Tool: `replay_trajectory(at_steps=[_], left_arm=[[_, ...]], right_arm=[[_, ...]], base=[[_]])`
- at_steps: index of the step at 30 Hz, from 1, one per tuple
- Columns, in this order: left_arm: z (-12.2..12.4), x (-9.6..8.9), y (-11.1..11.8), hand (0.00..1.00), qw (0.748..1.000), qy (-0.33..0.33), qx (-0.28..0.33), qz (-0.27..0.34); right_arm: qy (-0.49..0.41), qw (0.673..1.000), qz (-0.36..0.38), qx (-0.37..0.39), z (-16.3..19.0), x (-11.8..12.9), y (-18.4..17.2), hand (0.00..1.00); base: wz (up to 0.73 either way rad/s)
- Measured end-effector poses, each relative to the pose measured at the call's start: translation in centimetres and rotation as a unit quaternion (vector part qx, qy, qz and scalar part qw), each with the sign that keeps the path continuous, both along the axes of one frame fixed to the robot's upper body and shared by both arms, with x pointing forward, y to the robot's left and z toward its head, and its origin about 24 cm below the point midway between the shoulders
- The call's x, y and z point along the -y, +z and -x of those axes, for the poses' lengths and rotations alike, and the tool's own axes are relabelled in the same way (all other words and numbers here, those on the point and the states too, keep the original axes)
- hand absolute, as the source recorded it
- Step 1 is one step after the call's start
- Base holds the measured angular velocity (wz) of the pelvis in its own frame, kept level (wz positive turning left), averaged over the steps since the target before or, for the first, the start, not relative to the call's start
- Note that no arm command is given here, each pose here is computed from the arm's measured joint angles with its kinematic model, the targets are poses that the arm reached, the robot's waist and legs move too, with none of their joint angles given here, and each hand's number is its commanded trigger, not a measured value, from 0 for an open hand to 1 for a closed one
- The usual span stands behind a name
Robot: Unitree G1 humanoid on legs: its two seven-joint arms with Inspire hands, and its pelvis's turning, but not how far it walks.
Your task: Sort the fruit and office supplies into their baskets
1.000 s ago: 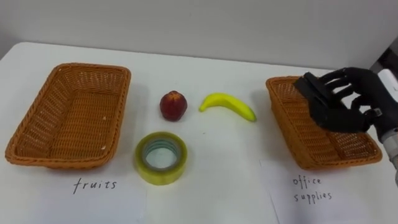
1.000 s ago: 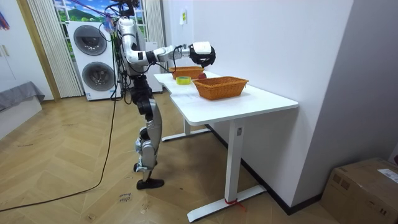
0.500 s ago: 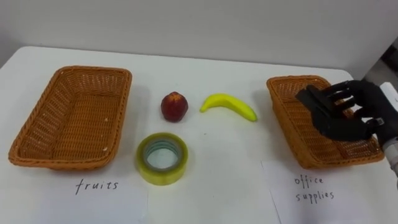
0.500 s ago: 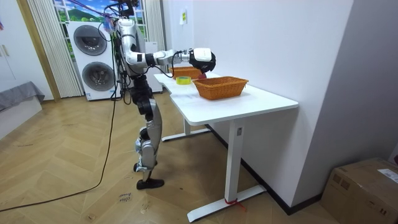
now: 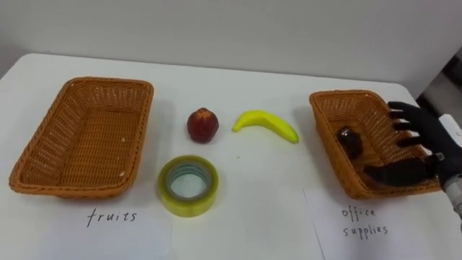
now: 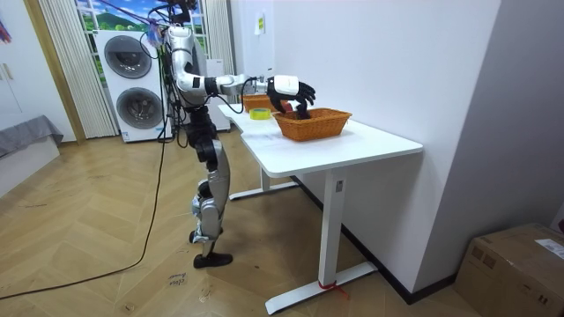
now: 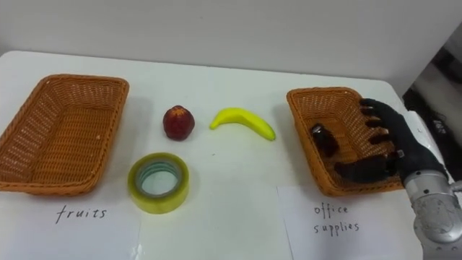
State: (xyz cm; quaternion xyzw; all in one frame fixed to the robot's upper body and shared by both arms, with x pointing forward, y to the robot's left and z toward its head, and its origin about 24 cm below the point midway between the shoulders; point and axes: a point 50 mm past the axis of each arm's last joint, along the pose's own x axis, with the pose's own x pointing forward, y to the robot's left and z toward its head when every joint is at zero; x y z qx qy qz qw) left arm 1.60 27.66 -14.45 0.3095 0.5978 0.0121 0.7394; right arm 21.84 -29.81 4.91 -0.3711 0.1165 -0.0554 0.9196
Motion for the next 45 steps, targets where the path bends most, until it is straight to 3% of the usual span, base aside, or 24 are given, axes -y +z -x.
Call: replay_trajectory(at_steps=[33,45], left_arm=[[-0.1,-0.2,0.1,0.00,1.000,0.002,0.010,-0.019],[-0.3,0.1,-0.2,0.00,1.000,-0.002,0.006,-0.018]], right_arm=[[-0.002,1.000,0.000,0.003,0.0,-0.1,-0.1,0.00],[0.012,0.994,-0.079,0.070,-0.9,-1.2,1.8,0.00]], base=[[0.00],[0.00]])
